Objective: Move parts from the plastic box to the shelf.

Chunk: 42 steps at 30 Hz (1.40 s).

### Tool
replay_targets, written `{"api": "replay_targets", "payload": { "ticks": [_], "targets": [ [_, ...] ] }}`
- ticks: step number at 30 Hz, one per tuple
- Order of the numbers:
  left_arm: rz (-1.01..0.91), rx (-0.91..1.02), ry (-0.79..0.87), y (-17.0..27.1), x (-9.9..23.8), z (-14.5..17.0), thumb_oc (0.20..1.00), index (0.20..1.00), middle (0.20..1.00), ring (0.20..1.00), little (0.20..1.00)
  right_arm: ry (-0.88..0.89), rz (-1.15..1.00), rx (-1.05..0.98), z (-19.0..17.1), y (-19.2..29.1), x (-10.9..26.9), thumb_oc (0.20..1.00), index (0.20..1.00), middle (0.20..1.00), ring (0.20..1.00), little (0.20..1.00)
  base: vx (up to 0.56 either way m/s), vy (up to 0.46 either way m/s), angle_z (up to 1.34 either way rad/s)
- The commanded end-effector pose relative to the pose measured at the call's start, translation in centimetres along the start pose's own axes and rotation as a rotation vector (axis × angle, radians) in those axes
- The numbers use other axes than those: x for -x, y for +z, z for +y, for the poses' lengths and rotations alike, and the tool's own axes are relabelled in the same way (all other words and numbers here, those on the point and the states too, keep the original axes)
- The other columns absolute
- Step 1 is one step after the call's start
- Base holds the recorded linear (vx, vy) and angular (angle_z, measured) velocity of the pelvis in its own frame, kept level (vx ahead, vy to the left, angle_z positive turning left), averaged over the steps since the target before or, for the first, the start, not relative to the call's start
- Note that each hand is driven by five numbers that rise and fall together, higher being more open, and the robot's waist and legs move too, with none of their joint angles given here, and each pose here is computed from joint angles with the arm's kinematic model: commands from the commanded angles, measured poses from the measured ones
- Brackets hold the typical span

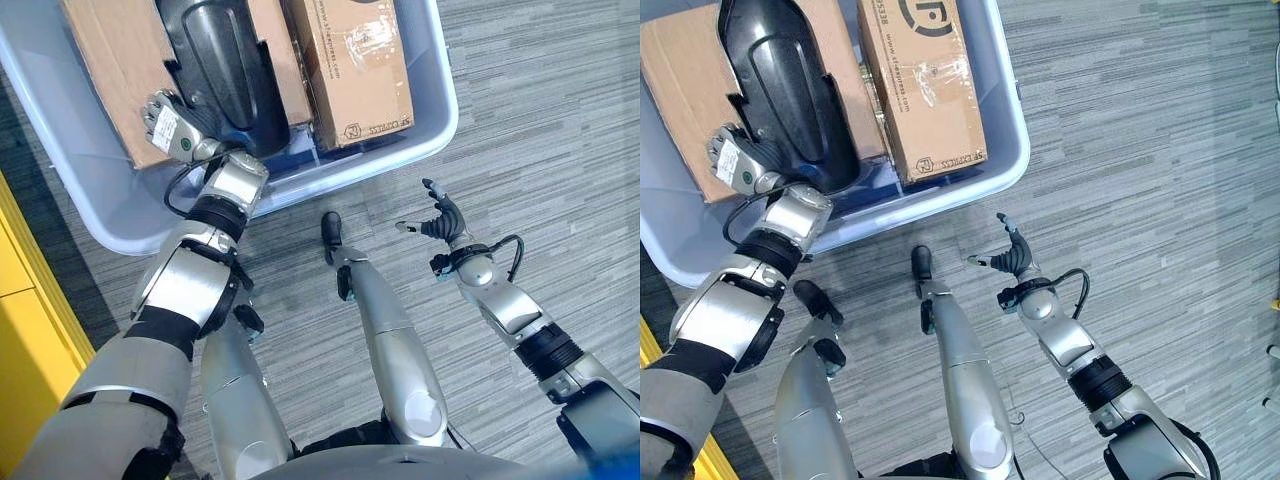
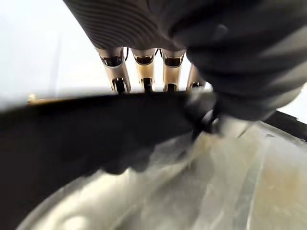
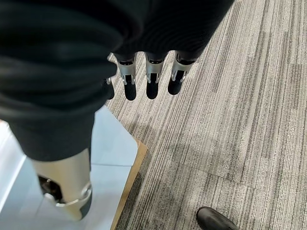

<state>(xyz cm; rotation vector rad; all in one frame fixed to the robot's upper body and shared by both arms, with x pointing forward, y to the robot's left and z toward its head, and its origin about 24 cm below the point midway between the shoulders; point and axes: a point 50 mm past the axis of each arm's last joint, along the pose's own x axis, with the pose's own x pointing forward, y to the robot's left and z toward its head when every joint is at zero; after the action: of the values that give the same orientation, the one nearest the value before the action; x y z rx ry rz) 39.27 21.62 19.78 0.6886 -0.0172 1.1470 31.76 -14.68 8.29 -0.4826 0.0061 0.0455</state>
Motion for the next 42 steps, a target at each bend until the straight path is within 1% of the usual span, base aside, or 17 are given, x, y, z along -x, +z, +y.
{"api": "replay_targets", "payload": {
  "ticks": [1, 9, 15, 16, 20, 25, 26, 27, 30, 31, 39, 40, 41, 42],
  "targets": [
    [0.301, -0.087, -0.162, -6.6, 1.7, -1.9, 0.2, 0.2, 0.2, 0.2, 0.2, -0.042, -0.07, 0.039, -1.4, 0.7, 0.1, 1.0, 1.0, 1.0, 1.0, 1.0, 0.0, 0.0, 0.0],
    [0.331, -0.078, -0.117, -6.6, 1.0, -1.4, 0.2, 0.2, 0.2, 0.2, 0.2, -0.032, -0.091, 0.062, -1.2, 1.1, -0.1, 1.0, 1.0, 1.0, 1.0, 1.0, 0.0, 0.0, 0.0],
    [0.218, -0.035, -0.065, -5.5, 0.0, -0.8, 0.2, 0.2, 0.2, 0.2, 0.2, -0.019, -0.102, 0.059, -1.0, 0.9, 0.3, 1.0, 1.0, 1.0, 1.0, 1.0, 0.0, 0.007, 0.0],
    [0.147, -0.025, -0.034, -4.9, -0.3, -0.5, 0.2, 0.2, 0.2, 0.2, 0.2, -0.014, -0.106, 0.053, -1.0, 0.8, 0.5, 1.0, 1.0, 1.0, 1.0, 1.0, -0.01, 0.049, 0.02],
    [-0.022, -0.002, 0.047, -3.7, -0.9, 0.5, 0.2, 0.2, 0.2, 0.2, 0.2, -0.004, -0.115, 0.053, -1.3, 0.2, 1.3, 1.0, 1.0, 1.0, 1.0, 1.0, -0.02, 0.071, 0.03],
    [-0.163, 0.043, 0.157, -3.9, -1.2, 1.7, 0.2, 0.2, 0.2, 0.2, 0.2, 0.009, -0.13, 0.08, -1.4, -0.8, 2.4, 1.0, 1.0, 1.0, 1.0, 1.0, -0.03, 0.094, 0.03],
    [-0.234, 0.051, 0.238, -3.8, -1.7, 2.8, 0.2, 0.2, 0.2, 0.2, 0.2, 0.01, -0.134, 0.087, -1.6, -1.4, 2.9, 1.0, 1.0, 1.0, 1.0, 1.0, -0.03, 0.144, 0.07],
    [-0.261, 0.064, 0.286, -3.7, -2.2, 3.5, 0.2, 0.2, 0.2, 0.2, 0.2, 0.012, -0.138, 0.095, -1.6, -1.7, 3.2, 1.0, 1.0, 1.0, 1.0, 1.0, -0.02, 0.148, 0.08],
    [-0.324, 0.096, 0.376, -2.9, -3.1, 4.9, 0.2, 0.2, 0.2, 0.2, 0.2, 0.016, -0.141, 0.115, -1.7, -2.3, 3.7, 1.0, 1.0, 1.0, 1.0, 1.0, 0.0, 0.109, 0.06],
    [-0.339, 0.131, 0.38, -2.5, -3.7, 5.7, 0.2, 0.2, 0.2, 0.2, 0.2, 0.036, -0.13, 0.128, -1.8, -2.9, 4.2, 1.0, 1.0, 1.0, 1.0, 1.0, 0.02, 0.084, 0.0],
    [-0.41, 0.131, 0.44, -1.2, -4.9, 7.5, 0.2, 0.2, 0.2, 0.2, 0.2, 0.113, -0.079, 0.157, -1.4, -4.5, 5.5, 1.0, 1.0, 1.0, 1.0, 1.0, 0.04, 0.042, 0.0],
    [-0.432, 0.131, 0.392, -1.3, -5.0, 7.5, 0.2, 0.2, 0.2, 0.2, 0.2, 0.151, -0.045, 0.15, -1.0, -5.2, 6.0, 1.0, 1.0, 1.0, 1.0, 1.0, 0.06, 0.005, -0.07],
    [-0.432, 0.131, 0.378, -1.4, -4.9, 7.4, 0.2, 0.2, 0.2, 0.2, 0.2, 0.16, -0.037, 0.147, -1.0, -5.3, 6.1, 1.0, 1.0, 1.0, 1.0, 1.0, 0.1, -0.02, -0.09],
    [-0.461, 0.13, 0.304, -2.0, -4.2, 6.7, 0.2, 0.2, 0.2, 0.2, 0.2, 0.214, -0.005, 0.132, -0.4, -5.9, 6.7, 1.0, 1.0, 1.0, 1.0, 1.0, 0.05, -0.04, -0.03]
  ]
}}
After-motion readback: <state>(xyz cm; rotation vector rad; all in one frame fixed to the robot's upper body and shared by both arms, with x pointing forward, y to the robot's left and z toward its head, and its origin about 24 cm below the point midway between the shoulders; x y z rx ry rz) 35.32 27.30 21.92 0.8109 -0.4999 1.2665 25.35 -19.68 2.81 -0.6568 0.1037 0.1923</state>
